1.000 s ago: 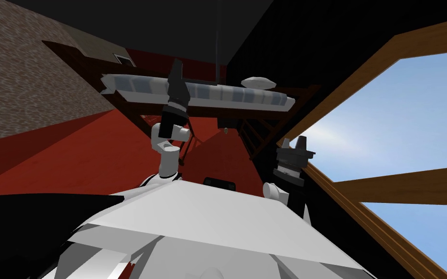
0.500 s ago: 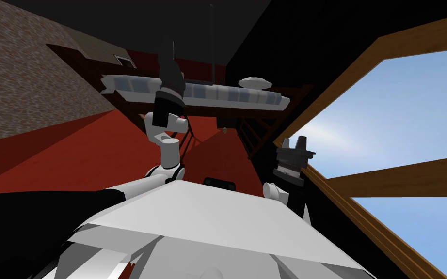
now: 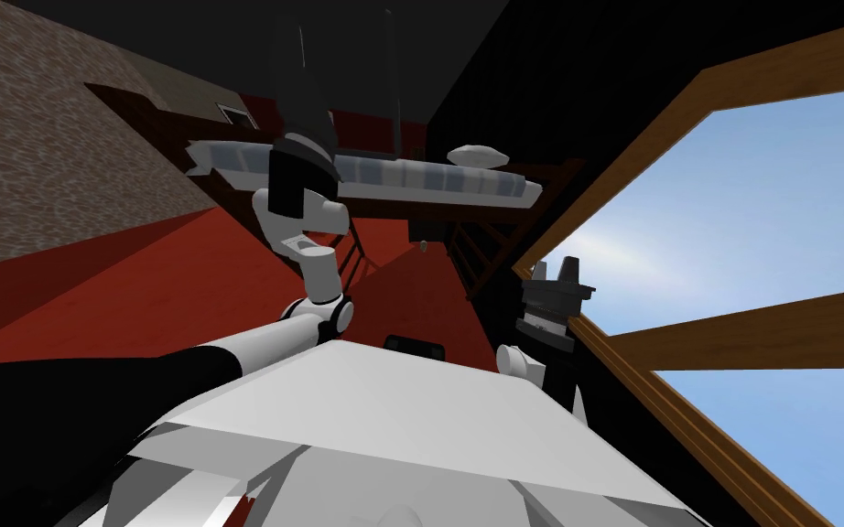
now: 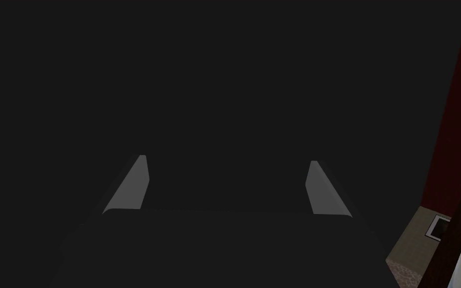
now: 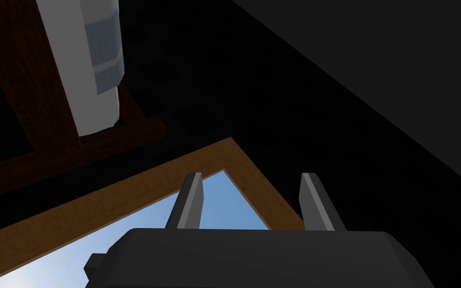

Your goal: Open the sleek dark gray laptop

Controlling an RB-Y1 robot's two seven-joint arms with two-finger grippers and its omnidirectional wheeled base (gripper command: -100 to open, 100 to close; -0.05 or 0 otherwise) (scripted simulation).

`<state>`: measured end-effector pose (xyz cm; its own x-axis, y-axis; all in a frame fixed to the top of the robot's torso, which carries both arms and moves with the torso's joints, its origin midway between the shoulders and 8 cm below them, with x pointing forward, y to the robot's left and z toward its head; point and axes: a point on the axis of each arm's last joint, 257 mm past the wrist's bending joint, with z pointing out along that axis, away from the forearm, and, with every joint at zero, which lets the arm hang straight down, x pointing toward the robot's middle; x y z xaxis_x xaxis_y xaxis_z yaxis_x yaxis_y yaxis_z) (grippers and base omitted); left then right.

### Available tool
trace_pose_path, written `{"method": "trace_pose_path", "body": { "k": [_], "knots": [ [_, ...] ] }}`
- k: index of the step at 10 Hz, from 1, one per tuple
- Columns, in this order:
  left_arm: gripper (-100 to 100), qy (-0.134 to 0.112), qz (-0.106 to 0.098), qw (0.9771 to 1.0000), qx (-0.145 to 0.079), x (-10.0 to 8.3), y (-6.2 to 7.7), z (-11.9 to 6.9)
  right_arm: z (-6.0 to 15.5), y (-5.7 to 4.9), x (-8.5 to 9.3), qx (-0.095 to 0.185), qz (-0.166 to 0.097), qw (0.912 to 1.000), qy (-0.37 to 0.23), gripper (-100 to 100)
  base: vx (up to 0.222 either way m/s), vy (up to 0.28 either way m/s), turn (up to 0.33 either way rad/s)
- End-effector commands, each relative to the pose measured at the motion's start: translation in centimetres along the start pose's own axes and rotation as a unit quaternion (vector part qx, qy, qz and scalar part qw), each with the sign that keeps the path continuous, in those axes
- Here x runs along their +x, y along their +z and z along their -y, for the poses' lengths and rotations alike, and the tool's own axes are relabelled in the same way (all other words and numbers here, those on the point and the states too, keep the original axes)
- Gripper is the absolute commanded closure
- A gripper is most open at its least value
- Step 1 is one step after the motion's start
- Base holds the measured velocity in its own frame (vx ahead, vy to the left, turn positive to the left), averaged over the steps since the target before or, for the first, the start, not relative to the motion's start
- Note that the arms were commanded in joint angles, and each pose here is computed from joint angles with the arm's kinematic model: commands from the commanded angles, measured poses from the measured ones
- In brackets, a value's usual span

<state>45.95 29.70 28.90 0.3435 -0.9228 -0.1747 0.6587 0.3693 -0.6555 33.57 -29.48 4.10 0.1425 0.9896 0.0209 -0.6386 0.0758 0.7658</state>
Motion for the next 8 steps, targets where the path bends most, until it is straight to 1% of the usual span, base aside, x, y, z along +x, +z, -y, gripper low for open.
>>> {"method": "trace_pose_path", "body": {
  "k": [1,3,4,5,6,7,8],
  "knots": [
    [-100,-0.008,0.027,0.9995,-0.012,-2.0,1.7,0.6,0.0,0.0,0.0,0.000,0.000,1.0000,0.000,0,0.019,-0.087,0.031],
    [-100,-0.018,0.030,0.9993,-0.014,-1.9,2.5,1.7,0.0,0.0,0.0,0.000,0.000,1.0000,0.000,0,0.005,-0.062,0.012],
    [-100,-0.023,0.047,0.9983,-0.023,-3.4,3.3,1.6,0.0,0.0,0.0,0.000,0.000,1.0000,0.000,0,0.017,-0.070,0.037],
    [-100,-0.030,0.049,0.9981,-0.021,-3.4,3.8,2.5,0.0,0.0,0.0,0.000,0.000,1.0000,0.000,0,0.024,-0.070,0.037],
    [-100,-0.031,0.049,0.9979,-0.027,-3.4,3.8,2.2,0.0,0.0,0.0,0.000,0.000,1.0000,0.000,0,0.011,-0.033,0.000],
    [-100,-0.040,0.066,0.9963,-0.038,-4.9,4.5,2.0,0.0,0.0,0.0,0.000,0.000,1.0000,0.000,0,0.022,-0.064,0.050],
    [-100,-0.047,0.067,0.9961,-0.034,-4.9,4.9,3.0,0.0,0.0,0.0,0.000,0.000,1.0000,0.000,0,0.032,-0.068,0.039]
  ]
}}
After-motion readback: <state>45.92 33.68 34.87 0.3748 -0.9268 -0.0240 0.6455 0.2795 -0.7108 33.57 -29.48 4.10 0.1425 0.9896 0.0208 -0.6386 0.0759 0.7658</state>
